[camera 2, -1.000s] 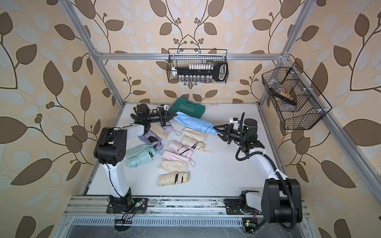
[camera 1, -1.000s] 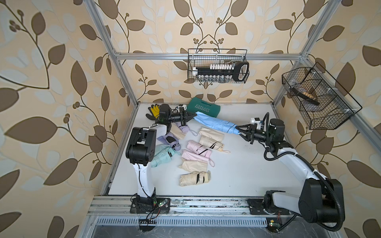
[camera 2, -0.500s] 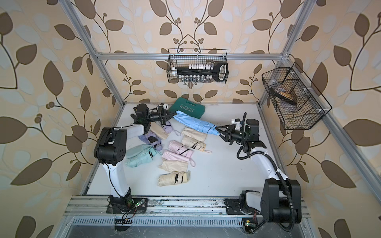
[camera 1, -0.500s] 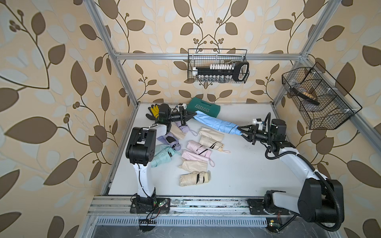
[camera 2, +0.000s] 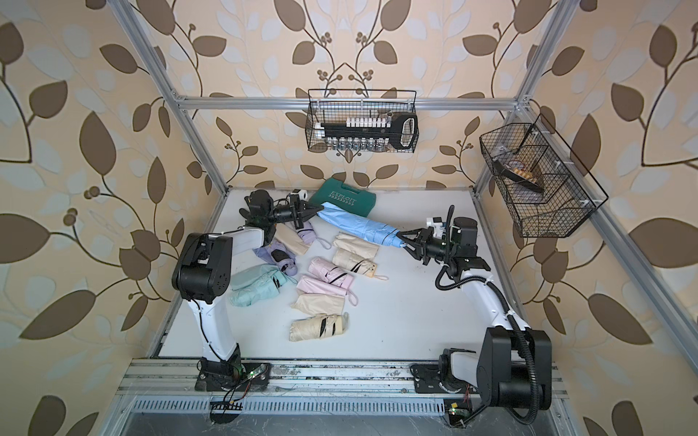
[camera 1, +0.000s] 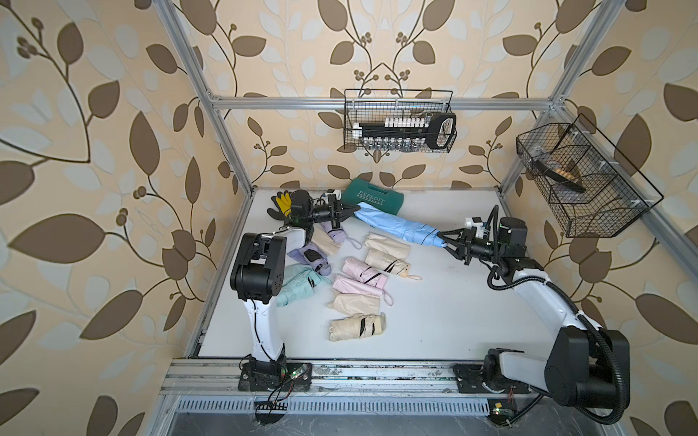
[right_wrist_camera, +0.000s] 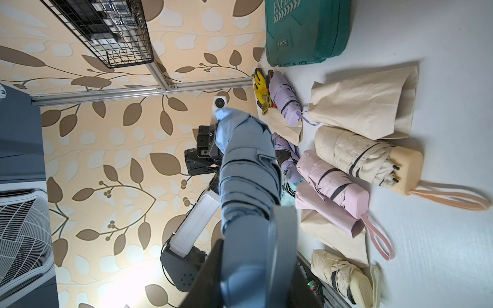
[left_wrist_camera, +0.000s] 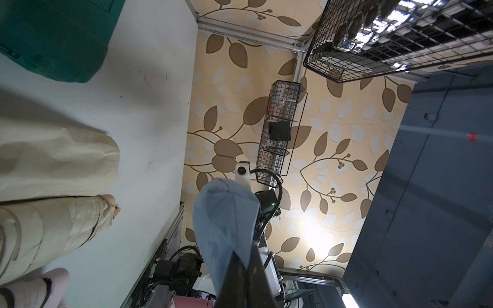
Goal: Take umbrellas out of sleeves
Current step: Take out the umbrella from the umbrella sleeve.
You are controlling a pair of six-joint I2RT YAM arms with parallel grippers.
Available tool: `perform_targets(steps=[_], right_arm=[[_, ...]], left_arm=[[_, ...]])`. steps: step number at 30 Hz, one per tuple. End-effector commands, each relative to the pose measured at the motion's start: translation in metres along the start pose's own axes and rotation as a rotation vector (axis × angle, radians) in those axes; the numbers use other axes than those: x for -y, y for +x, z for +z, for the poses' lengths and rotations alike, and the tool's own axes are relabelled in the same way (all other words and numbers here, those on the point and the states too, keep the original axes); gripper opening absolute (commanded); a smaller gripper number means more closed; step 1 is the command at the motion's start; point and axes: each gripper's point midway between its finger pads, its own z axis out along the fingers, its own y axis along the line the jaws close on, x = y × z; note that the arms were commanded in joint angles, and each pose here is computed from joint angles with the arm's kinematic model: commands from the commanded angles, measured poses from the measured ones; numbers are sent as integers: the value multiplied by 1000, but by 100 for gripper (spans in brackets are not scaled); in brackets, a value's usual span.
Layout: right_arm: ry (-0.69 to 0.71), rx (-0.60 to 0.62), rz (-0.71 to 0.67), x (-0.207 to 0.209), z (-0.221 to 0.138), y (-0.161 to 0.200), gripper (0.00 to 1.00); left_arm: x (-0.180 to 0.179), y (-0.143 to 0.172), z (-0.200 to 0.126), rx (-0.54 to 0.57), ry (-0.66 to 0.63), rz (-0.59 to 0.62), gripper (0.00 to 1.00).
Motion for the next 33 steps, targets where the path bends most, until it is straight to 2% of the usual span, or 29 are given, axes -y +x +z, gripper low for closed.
perform_targets(steps=[1,11,22,33], right_arm=[[-61,-10,-107,-33,-9,3,17],[-59,0,-114,-38,-12,-1,17],[-63,1,-120,-43,-12,-4,17],[-73,22,-132,-52,-16,-12,17]], left_arm=[[23,1,-3,11,36,85,0],[22,-4,-11,38,38,72,0],[15,-17,-36,117,38,42,0],[12,-15,-36,117,32,25,0]])
